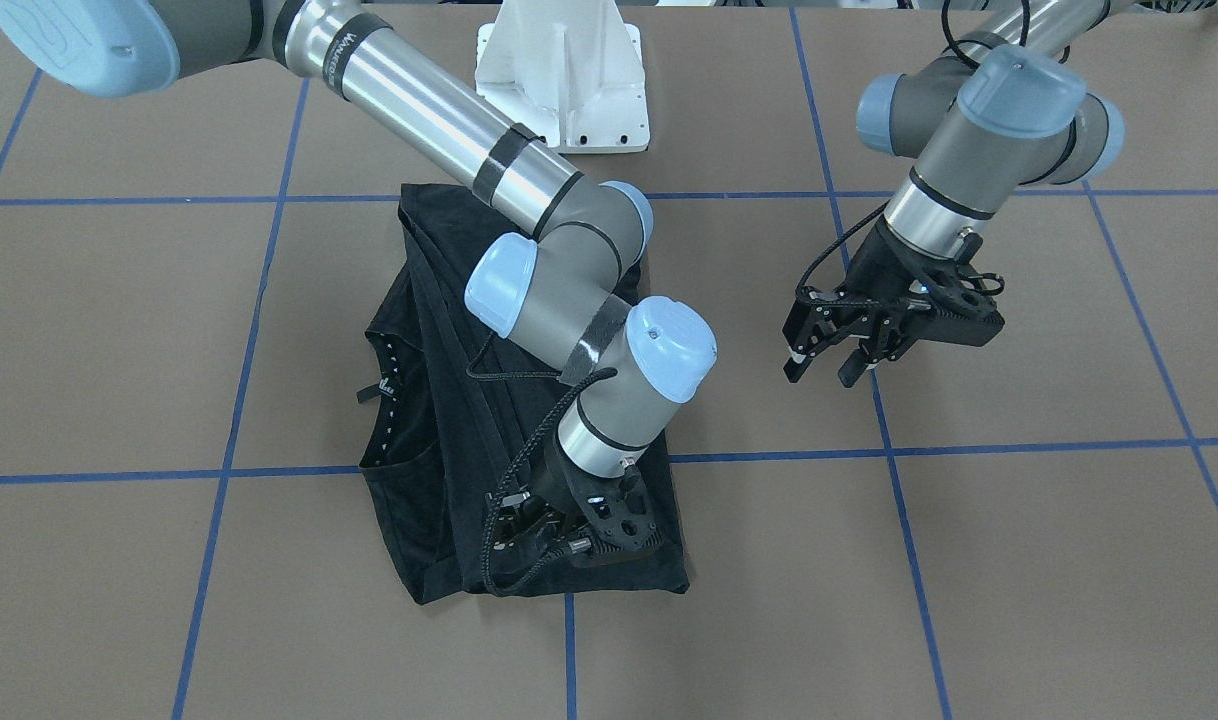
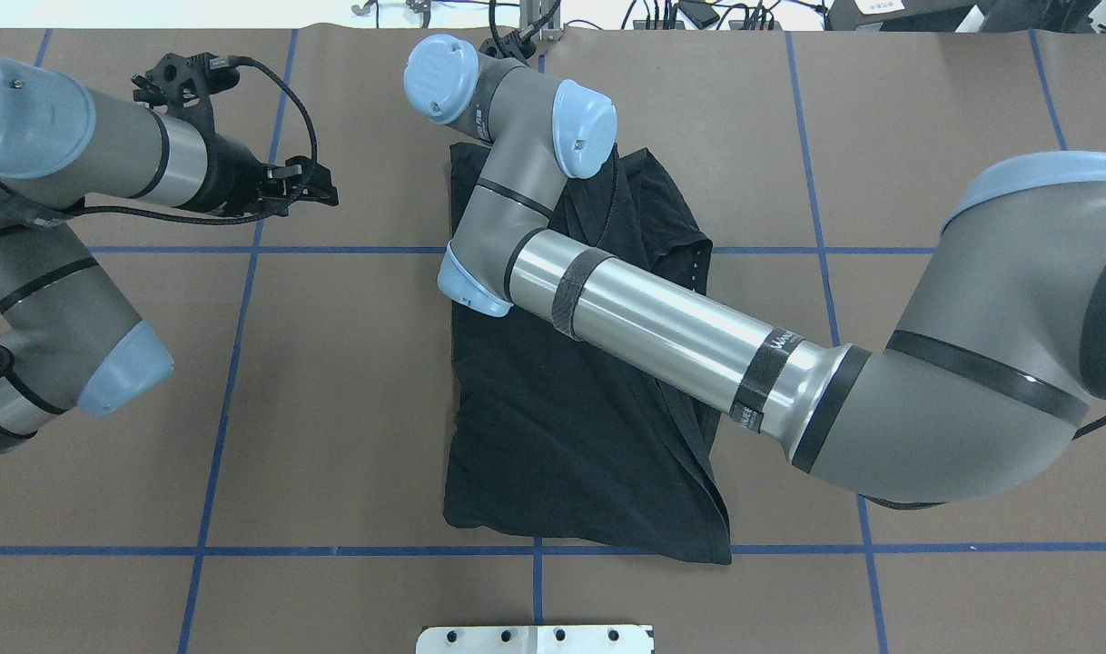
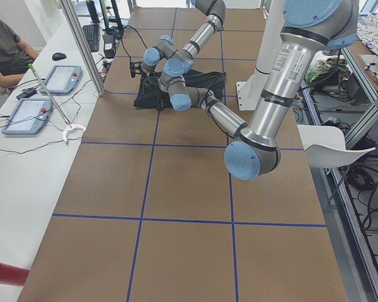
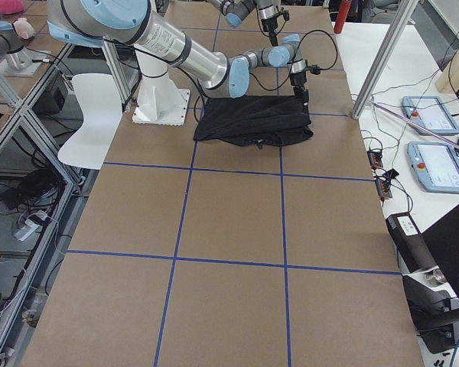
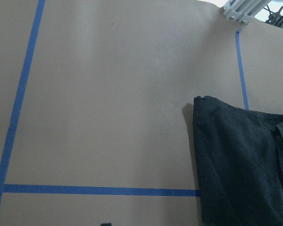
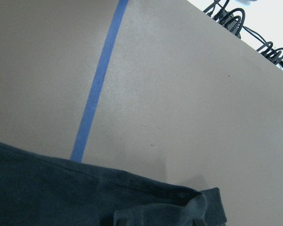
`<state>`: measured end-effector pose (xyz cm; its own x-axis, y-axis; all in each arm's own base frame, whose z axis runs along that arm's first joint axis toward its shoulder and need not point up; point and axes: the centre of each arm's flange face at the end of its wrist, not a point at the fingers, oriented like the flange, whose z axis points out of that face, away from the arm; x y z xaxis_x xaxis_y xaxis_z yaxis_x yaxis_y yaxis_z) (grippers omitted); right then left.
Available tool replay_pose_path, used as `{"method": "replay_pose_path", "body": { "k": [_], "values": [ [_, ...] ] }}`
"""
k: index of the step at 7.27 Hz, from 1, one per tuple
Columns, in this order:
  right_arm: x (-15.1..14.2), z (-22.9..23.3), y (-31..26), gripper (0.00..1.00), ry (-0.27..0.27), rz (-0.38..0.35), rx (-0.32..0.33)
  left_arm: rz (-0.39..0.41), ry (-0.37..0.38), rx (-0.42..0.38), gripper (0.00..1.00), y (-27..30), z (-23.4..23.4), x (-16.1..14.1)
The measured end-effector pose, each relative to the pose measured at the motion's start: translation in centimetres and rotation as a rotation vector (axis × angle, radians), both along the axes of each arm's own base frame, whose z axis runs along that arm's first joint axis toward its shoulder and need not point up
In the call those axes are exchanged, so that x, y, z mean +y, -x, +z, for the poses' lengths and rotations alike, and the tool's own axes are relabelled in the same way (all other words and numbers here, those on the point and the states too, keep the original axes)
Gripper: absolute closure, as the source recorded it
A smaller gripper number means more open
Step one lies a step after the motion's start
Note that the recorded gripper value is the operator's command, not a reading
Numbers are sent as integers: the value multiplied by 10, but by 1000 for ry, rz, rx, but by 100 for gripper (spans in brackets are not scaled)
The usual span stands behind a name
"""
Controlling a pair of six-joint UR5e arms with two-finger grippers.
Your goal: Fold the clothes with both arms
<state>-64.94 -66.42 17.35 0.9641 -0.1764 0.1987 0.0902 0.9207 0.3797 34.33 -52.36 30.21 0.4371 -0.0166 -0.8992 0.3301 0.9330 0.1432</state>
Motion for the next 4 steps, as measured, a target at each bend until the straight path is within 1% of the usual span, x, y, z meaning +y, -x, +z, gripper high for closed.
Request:
{"method": "replay_pose_path", "body": {
  "k": [2, 4],
  "values": [
    [4, 3, 10, 42, -18, -6, -11, 12, -9, -7, 29, 8, 9, 8],
    [5, 1, 14, 43, -28, -7, -25, 44, -33, -23, 29, 24, 24, 26]
  ]
}}
